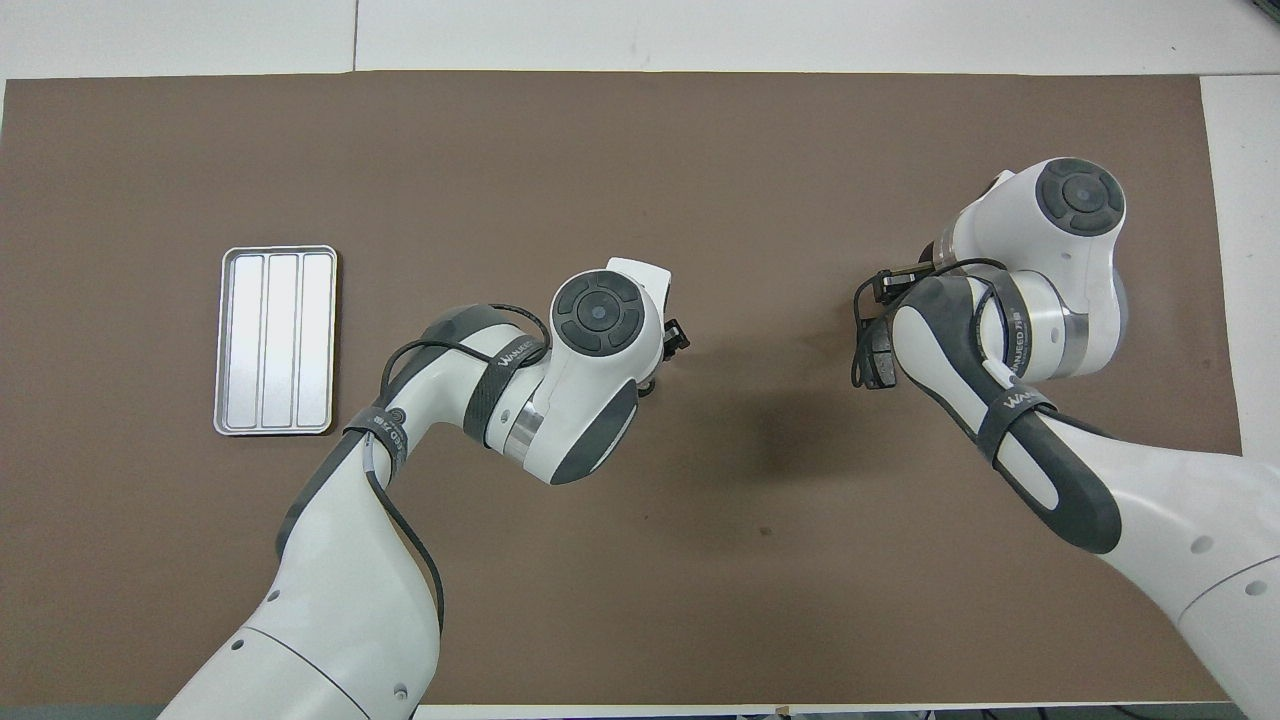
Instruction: Pick bearing gear from pile to tray
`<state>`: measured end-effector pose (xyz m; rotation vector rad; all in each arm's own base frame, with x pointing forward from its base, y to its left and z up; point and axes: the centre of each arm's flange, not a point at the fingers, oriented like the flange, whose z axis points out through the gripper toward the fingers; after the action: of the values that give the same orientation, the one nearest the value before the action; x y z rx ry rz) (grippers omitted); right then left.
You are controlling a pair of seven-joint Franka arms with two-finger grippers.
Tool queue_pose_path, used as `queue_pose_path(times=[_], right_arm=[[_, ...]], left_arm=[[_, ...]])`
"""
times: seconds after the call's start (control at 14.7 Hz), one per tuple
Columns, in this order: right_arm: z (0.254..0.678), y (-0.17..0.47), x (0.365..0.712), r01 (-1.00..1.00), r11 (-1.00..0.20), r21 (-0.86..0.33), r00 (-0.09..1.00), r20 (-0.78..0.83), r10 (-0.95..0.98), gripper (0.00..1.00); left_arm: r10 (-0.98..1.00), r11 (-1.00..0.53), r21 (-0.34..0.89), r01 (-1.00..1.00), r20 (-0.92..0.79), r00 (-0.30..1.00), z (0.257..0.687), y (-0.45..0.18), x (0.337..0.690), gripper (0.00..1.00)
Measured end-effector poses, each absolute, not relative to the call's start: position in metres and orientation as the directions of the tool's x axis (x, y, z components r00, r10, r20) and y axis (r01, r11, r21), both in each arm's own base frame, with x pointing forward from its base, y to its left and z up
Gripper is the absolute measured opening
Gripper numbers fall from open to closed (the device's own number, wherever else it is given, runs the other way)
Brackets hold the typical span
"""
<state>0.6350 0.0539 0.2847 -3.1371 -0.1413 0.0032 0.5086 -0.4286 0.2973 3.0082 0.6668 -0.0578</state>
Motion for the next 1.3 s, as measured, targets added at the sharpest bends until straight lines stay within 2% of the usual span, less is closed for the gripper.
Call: queue_pose_path(times=[0.2, 0.41, 0.75, 0.89, 0.96, 1.09, 1.3], right_arm=[[0.287, 0.050, 0.636, 0.087, -0.996, 0.002, 0.996, 0.003, 0.087, 0.23], [0.294, 0.063, 0.636, 0.100, -0.995, 0.000, 0.995, 0.002, 0.100, 0.23], [0.364, 0.099, 0.645, 0.067, -0.998, 0.001, 0.998, -0.015, 0.067, 0.23], [0.372, 0.102, 0.646, 0.065, -0.998, 0.000, 0.998, -0.008, 0.065, 0.23], [0.372, 0.102, 0.646, 0.065, -0.998, 0.000, 0.998, -0.008, 0.065, 0.23], [0.371, 0.102, 0.646, 0.065, -0.998, 0.000, 0.998, -0.010, 0.065, 0.23], [0.370, 0.101, 0.646, 0.064, -0.998, 0.000, 0.998, -0.012, 0.064, 0.23]], left_arm=[[0.436, -0.897, 0.052, 0.438, -0.049, 0.899, 0.296, -0.430, 0.507, 1.00], [0.440, -0.896, 0.049, 0.442, -0.051, 0.897, 0.295, -0.438, 0.499, 1.00], [0.446, -0.893, 0.048, 0.448, -0.049, 0.894, 0.295, -0.441, 0.497, 1.00], [0.443, -0.895, 0.043, 0.445, -0.047, 0.895, 0.293, -0.441, 0.496, 1.00], [0.442, -0.895, 0.041, 0.444, -0.047, 0.896, 0.292, -0.441, 0.495, 0.92], [0.443, -0.895, 0.039, 0.444, -0.047, 0.895, 0.291, -0.440, 0.495, 0.86], [0.445, -0.894, 0.041, 0.447, -0.044, 0.894, 0.294, -0.439, 0.496, 0.52]])
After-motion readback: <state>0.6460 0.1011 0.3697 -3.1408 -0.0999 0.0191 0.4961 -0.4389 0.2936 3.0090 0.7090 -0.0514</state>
